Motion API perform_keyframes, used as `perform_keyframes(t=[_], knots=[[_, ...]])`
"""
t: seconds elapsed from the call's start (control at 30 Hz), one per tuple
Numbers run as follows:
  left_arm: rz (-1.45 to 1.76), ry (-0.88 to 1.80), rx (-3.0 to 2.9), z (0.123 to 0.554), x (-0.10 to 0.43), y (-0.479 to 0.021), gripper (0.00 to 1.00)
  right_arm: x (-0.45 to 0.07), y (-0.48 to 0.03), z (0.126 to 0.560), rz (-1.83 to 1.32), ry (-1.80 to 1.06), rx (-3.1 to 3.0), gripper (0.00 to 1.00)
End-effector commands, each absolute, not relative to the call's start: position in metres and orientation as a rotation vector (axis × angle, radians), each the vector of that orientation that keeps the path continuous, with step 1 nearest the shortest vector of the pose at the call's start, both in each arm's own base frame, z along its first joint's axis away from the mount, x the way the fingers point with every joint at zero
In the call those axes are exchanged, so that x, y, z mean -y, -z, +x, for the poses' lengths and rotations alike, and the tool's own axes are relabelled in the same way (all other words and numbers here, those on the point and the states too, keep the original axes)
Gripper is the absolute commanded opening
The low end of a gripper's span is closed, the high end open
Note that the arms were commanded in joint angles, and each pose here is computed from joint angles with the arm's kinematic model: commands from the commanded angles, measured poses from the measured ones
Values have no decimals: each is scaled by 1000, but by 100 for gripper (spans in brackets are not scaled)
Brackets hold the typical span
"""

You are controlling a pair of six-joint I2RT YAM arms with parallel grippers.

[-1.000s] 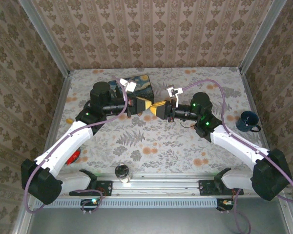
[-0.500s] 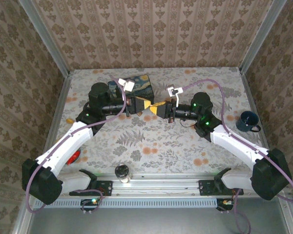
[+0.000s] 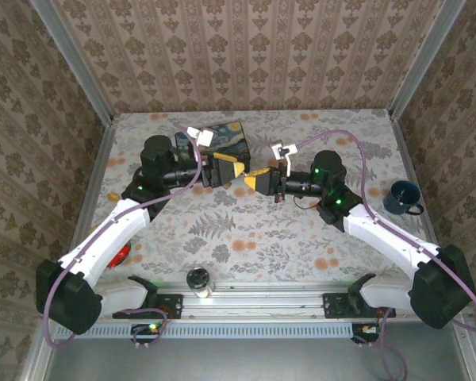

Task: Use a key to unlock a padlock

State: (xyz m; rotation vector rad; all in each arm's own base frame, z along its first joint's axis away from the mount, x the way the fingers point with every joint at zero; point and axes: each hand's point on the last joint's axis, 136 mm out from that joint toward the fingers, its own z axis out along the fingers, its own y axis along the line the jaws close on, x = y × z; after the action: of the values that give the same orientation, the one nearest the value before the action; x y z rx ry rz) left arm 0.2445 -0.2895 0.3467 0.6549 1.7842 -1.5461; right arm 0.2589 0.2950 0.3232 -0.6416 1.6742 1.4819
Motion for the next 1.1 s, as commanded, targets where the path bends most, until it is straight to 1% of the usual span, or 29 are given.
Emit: perform_keyframes(t=[0.0,0.27,0.47,0.73,0.87,0.97,1.07], knots=[[613,1488,-1738,247,277,-361,100,-290,-325,256,-647,-1436,-1680,0],[530,1348,-1744,255,261,-366,100,-284,-316,257,-615,-1398,-1728,0],[389,1142,-1825,275,239,-353,100,-280,-309,262,-574,-1358,-1775,0],[187,839,-2093,305,208,-299,100,-256,-279,284,-398,-1159,-1944,0],[118,828,-2163,317,210,-271,100,-236,-255,294,-299,-1013,-2055,0],[72,829,-2217,325,216,-247,100,-227,-236,296,-255,-956,-2136,0],[31,743,-2291,334,220,-220,100,-221,-219,297,-221,-907,-2204,0]])
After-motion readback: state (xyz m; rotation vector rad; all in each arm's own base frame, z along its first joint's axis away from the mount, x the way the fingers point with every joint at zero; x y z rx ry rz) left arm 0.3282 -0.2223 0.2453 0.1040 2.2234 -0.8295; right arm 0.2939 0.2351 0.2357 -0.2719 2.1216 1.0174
